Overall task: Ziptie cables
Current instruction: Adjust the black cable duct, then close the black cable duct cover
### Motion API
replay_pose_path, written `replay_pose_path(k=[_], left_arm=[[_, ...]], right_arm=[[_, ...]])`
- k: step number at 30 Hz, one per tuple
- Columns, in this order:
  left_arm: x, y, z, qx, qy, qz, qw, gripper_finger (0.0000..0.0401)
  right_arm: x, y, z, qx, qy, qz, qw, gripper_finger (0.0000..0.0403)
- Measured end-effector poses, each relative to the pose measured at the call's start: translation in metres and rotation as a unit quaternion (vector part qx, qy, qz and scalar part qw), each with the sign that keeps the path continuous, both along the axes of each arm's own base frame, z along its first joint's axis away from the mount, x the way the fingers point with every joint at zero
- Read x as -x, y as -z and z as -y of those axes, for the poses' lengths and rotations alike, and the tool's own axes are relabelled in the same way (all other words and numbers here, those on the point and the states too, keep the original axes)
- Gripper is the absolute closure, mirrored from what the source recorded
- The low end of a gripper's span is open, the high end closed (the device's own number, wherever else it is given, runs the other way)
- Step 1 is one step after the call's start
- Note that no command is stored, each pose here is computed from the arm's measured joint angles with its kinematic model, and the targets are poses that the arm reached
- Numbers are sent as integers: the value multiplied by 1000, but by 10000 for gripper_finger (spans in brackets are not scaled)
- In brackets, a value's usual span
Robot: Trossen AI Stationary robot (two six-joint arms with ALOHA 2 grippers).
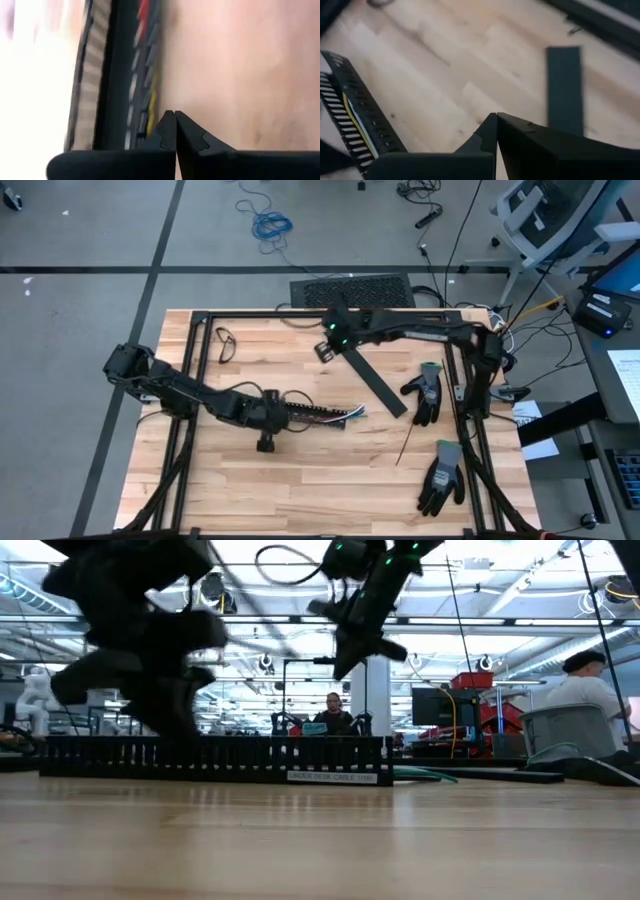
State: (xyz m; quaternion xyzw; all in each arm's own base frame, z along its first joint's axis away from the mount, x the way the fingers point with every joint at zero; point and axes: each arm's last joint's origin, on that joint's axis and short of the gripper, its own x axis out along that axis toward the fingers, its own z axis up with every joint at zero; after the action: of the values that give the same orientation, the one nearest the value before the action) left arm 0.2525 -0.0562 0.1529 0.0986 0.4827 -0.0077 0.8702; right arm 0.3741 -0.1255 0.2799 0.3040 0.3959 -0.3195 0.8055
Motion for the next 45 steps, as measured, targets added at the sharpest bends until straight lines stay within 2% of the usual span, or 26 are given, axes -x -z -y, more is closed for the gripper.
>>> replay_pose_path(k=[2, 5, 11, 14, 17, 20, 23, 25, 29, 33, 36, 41, 45], left_arm=[[-7, -4, -3, -10, 52, 29, 998, 401], [-16, -6, -16, -15, 72, 57, 996, 401], [-33, 0, -37, 29, 66, 101, 992, 401], [-40, 7, -44, 24, 68, 114, 991, 401], [-44, 7, -52, 16, 46, 128, 991, 401], [-50, -10, -58, 9, 36, 150, 988, 401], [-57, -48, -65, -17, 46, 215, 975, 401], [-60, -74, -72, -41, 51, 253, 965, 401], [-49, -121, -94, -66, 14, 272, 960, 401], [-20, -155, -123, -82, -41, 282, 955, 401], [3, -166, -138, -90, -74, 279, 953, 401], [34, -174, -152, -102, -101, 252, 957, 401], [44, -174, -159, -105, -108, 234, 961, 401]], right_arm=[[11, -14, 3, 10, 9, 8, 1000, 403], [27, -35, 4, 33, 20, 16, 999, 403], [50, -62, -1, 42, 27, 34, 998, 403], [59, -71, -4, 63, 37, 28, 997, 403], [67, -78, -7, 73, 31, 26, 997, 403], [76, -77, -16, 68, 15, -17, 997, 403], [85, -70, -29, 62, -19, -98, 993, 403], [84, -63, -37, 75, -16, -117, 990, 403], [72, -44, -41, 107, -9, -101, 989, 403], [48, -12, -30, 78, -3, -36, 996, 387], [36, 21, -30, 49, 4, -66, 997, 350], [39, 66, -36, -6, 39, -196, 980, 254], [31, 85, -28, -13, 55, -200, 978, 179]])
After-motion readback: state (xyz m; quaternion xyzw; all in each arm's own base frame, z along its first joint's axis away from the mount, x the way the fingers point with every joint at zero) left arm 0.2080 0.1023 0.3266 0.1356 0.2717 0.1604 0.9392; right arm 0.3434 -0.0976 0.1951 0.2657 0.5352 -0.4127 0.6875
